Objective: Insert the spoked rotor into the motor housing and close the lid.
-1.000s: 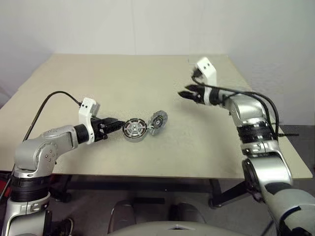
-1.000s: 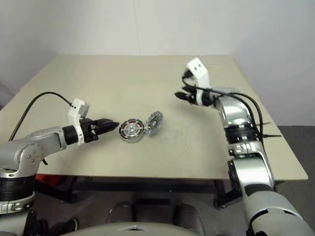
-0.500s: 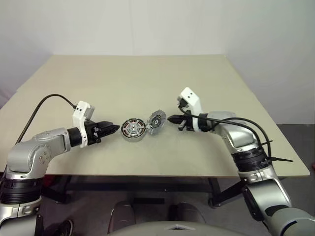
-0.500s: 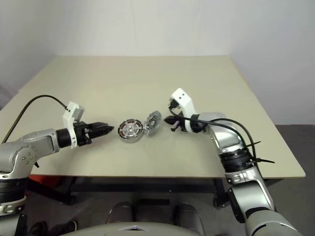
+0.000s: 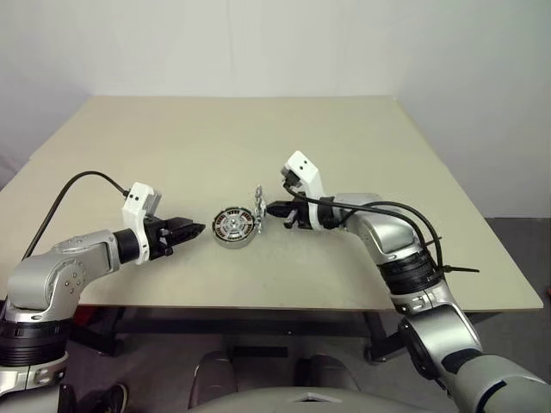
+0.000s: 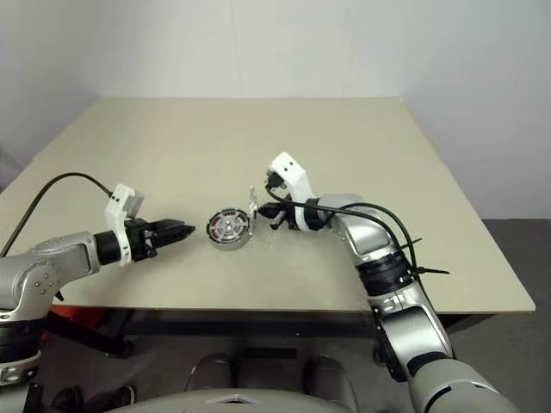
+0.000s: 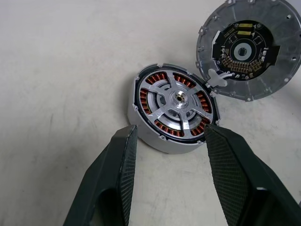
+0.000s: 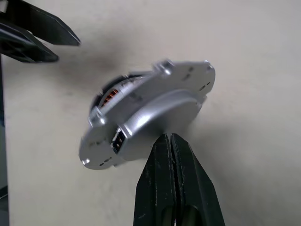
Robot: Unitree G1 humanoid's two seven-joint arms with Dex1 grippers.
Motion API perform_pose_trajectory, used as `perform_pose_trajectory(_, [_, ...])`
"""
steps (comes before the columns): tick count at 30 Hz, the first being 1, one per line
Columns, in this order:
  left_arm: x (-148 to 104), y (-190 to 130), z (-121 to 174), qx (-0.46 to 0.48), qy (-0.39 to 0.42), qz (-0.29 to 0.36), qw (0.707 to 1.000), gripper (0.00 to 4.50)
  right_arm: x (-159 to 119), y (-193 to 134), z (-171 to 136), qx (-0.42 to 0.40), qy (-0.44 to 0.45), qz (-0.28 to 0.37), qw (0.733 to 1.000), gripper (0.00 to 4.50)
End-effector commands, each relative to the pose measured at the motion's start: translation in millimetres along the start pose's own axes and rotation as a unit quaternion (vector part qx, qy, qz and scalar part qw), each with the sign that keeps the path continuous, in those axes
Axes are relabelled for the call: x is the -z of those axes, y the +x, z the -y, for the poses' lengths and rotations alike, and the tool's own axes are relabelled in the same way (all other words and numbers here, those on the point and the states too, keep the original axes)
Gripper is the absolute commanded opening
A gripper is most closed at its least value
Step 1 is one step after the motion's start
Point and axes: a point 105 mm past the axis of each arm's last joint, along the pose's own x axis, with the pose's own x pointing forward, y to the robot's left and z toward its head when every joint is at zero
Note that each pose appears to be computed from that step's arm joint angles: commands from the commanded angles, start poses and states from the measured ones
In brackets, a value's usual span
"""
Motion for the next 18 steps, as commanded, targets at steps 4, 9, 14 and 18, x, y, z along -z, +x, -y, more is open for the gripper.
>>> perform_pose_trajectory(4, [-15, -5, 1, -0.007, 0.017, 0.028, 0.999, 2.4, -19, 20, -12, -0.024, -0.015, 0.024, 0.999, 0.01])
perform_pose_trajectory(9, [-16, -4, 2, -0.009, 0.016, 0.029, 0.999, 2.4, -8, 41, -17, -0.03, 0.019, 0.016, 0.999, 0.01])
perform_pose_trajectory(14, [-18, -7, 0, -0.015, 0.015, 0.03, 0.999, 2.4, 5, 49, -13, -0.02, 0.032, 0.006, 0.999, 0.01])
perform_pose_trajectory(18, [-19, -7, 0, -0.017, 0.015, 0.031, 0.999, 2.4, 12, 52, -10, -0.011, 0.03, 0.002, 1.0, 0.01])
